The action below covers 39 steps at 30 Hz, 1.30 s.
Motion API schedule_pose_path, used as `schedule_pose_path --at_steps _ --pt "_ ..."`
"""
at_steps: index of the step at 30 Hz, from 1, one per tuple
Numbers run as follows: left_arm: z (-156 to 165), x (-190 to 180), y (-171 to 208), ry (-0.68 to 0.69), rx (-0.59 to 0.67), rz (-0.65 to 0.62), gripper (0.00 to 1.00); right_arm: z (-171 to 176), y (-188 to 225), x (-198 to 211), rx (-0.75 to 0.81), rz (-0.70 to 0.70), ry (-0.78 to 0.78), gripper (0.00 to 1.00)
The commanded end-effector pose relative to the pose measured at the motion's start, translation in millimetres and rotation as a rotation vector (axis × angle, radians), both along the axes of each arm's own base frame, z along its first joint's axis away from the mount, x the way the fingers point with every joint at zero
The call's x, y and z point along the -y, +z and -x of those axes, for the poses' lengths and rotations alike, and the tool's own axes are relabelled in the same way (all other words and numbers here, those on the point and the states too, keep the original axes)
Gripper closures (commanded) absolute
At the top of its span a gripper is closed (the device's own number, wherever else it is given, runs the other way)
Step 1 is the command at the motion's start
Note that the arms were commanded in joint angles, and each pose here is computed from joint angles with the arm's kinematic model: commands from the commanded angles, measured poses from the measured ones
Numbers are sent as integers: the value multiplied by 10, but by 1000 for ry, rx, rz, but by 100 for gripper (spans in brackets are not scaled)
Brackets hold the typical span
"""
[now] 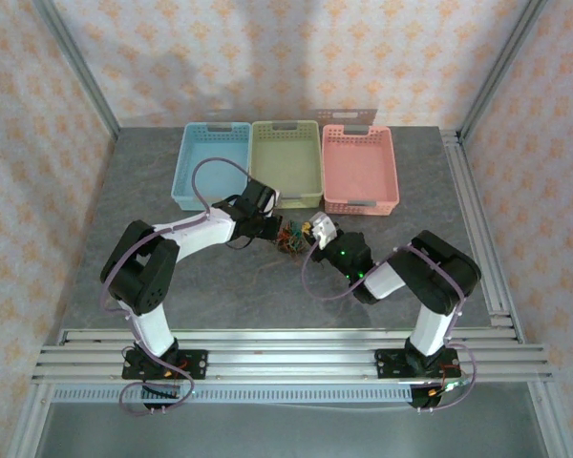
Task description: Untangle the cables
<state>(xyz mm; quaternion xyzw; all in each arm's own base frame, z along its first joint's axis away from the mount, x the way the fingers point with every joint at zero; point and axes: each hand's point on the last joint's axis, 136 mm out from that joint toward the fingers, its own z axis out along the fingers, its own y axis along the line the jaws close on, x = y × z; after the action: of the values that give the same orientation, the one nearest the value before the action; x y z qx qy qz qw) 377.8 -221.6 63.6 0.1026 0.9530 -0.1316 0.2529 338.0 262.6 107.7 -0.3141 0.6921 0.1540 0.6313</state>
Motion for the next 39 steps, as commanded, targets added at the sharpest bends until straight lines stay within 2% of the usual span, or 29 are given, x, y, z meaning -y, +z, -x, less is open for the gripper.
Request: schedule_pose_path --at_steps 1,10,15,19,28,39 --pt "-69 -250 81 109 18 -50 100 -57 169 125 51 -74 -80 100" --pt "-98 -1199 349 482 161 -8 100 -230 352 652 10 -147 -389 100" --pt "-17 -1539 453 616 219 -34 100 -329 359 1010 -86 -166 -576 100" --pt "83 -1793 526 726 260 -53 100 -359 359 1342 -106 -237 -705 100" --pt "257 -2181 563 896 290 -69 100 -356 306 1740 -125 -342 -852 100" --pt "460 -2475 618 1035 325 -95 100 -305 326 1920 -98 -392 -924 100"
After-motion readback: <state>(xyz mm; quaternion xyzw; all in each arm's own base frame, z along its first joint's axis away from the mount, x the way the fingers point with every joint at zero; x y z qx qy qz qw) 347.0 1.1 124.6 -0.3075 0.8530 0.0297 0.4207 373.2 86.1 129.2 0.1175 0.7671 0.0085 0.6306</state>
